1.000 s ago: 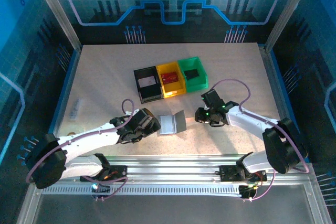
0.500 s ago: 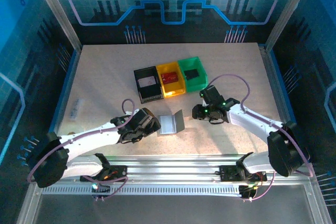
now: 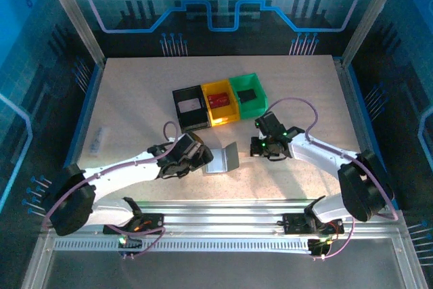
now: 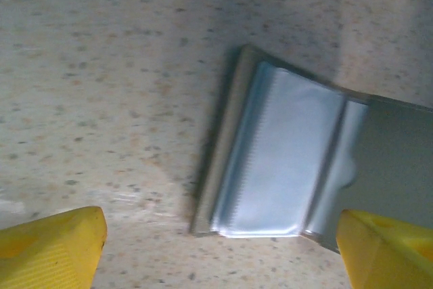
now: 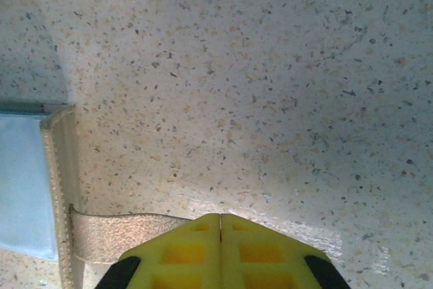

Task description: Take the credit cards out of the card holder

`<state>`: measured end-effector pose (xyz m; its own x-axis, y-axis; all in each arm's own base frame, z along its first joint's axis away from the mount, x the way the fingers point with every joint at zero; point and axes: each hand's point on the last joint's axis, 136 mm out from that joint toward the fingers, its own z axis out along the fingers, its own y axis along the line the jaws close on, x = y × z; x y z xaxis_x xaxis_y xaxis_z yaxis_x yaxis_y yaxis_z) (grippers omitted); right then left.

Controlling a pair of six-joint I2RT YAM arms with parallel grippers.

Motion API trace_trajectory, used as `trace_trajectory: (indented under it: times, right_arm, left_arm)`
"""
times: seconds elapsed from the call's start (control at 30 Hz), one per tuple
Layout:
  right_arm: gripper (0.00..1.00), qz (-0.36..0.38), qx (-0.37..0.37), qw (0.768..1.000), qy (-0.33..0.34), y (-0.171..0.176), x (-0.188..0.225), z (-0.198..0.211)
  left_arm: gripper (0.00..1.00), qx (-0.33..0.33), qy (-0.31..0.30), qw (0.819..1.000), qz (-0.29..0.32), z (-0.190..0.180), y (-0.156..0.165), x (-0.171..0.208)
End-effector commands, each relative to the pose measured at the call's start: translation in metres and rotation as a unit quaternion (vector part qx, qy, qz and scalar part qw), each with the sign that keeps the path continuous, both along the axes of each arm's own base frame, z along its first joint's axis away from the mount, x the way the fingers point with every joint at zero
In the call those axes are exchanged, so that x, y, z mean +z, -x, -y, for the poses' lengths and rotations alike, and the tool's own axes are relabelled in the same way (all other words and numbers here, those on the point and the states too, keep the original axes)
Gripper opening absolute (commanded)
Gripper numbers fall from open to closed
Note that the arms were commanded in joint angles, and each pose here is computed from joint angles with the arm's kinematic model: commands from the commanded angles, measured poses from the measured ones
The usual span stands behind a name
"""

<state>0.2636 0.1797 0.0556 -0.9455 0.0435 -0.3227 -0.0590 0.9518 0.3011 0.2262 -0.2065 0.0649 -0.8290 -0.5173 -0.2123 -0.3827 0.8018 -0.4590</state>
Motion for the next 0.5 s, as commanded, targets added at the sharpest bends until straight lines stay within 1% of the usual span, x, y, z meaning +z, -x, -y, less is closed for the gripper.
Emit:
trace_trajectory:
  times: [0.0,0.17,0.47]
  right_arm:
    - [0.0,-0.014,-0.006,1.0,0.004,0.004,-0.012,0.004]
    - [0.0,-0.014,-0.008,1.0,0.002,0.005,-0.013,0.006]
    - [0.0,-0.012,-0.011,1.0,0.003,0.004,-0.016,0.009]
  left_arm:
    - [0.88,-0.022,0.028,0.999,-0.002,0.021,-0.008,0.006]
    - [0.85,-0.032,0.034,0.999,-0.007,0.032,-0.012,0.001]
    - [0.78,-0.051,0.03,0.998,0.005,0.043,-0.023,0.003]
